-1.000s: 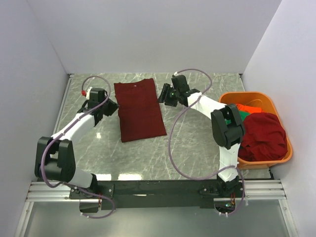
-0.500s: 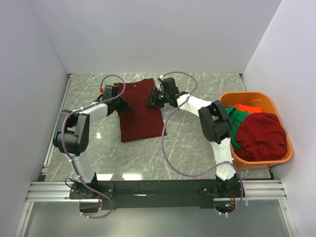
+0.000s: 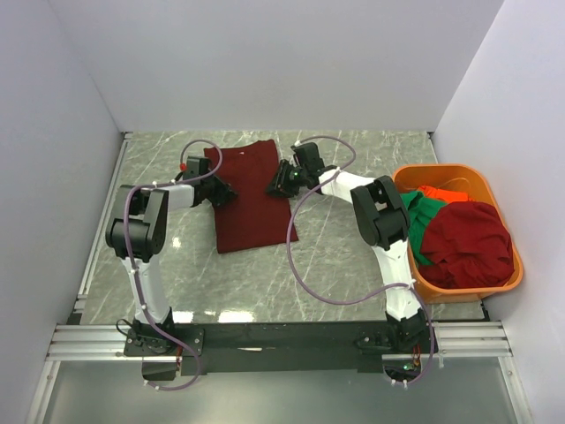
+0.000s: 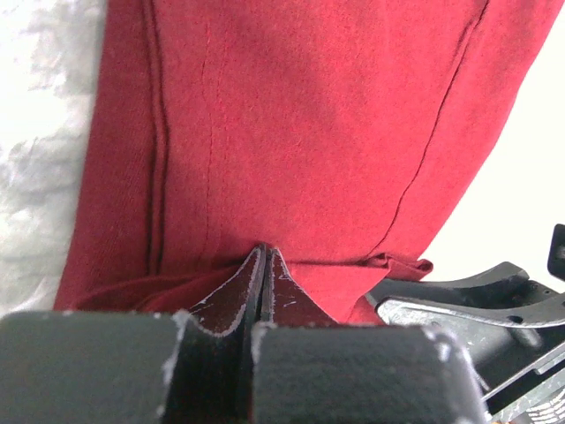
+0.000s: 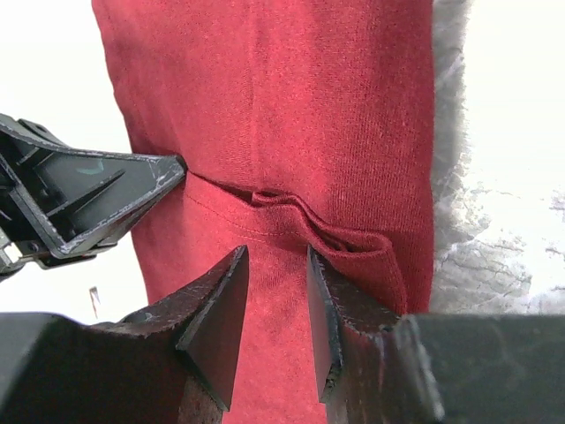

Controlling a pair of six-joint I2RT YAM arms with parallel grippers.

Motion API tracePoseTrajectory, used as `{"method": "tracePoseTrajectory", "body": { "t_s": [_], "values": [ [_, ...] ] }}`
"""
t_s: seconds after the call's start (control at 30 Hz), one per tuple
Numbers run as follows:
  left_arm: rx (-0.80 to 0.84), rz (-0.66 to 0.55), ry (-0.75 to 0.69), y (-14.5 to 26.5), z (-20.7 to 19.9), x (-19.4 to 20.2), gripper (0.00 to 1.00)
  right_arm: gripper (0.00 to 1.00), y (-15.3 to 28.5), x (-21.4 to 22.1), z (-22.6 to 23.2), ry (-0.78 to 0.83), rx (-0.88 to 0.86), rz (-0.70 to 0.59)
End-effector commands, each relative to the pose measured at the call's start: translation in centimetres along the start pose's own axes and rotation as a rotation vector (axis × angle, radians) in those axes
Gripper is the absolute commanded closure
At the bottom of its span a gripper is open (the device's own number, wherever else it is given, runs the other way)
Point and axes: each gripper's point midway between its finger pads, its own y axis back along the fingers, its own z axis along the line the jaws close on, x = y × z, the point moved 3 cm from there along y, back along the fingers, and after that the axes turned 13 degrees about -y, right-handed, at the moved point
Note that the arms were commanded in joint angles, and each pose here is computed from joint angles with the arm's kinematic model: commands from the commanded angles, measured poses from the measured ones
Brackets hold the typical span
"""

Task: Fold and stack the t-shirts
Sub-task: Fold the tshirt

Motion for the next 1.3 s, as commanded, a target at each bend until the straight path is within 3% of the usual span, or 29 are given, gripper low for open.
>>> {"method": "tracePoseTrajectory", "body": {
  "t_s": [0.0,0.43,0.83,1.27],
  "values": [
    [-0.063,0.040,0.022,-1.2,1.9,1.2,0.99,0.60,-0.3,-0.2,-2.0,-0.049,0.069,-0.019],
    [-0.086,0.092,-0.010,-0.5,2.2,4.6,0.99,0.61,1.6,2.3,-3.8,-0.131,0.096,-0.021],
    [-0.082,0.090,-0.010,3.3,3.7,7.7,0.99,0.62,4.7,5.8,-6.4,-0.144,0.114,-0.021],
    [-0.088,0.047,-0.054,4.5,3.5,6.3,0.99,0.62,7.2,7.3,-6.0,-0.165,0.069,-0.045]
  ]
}}
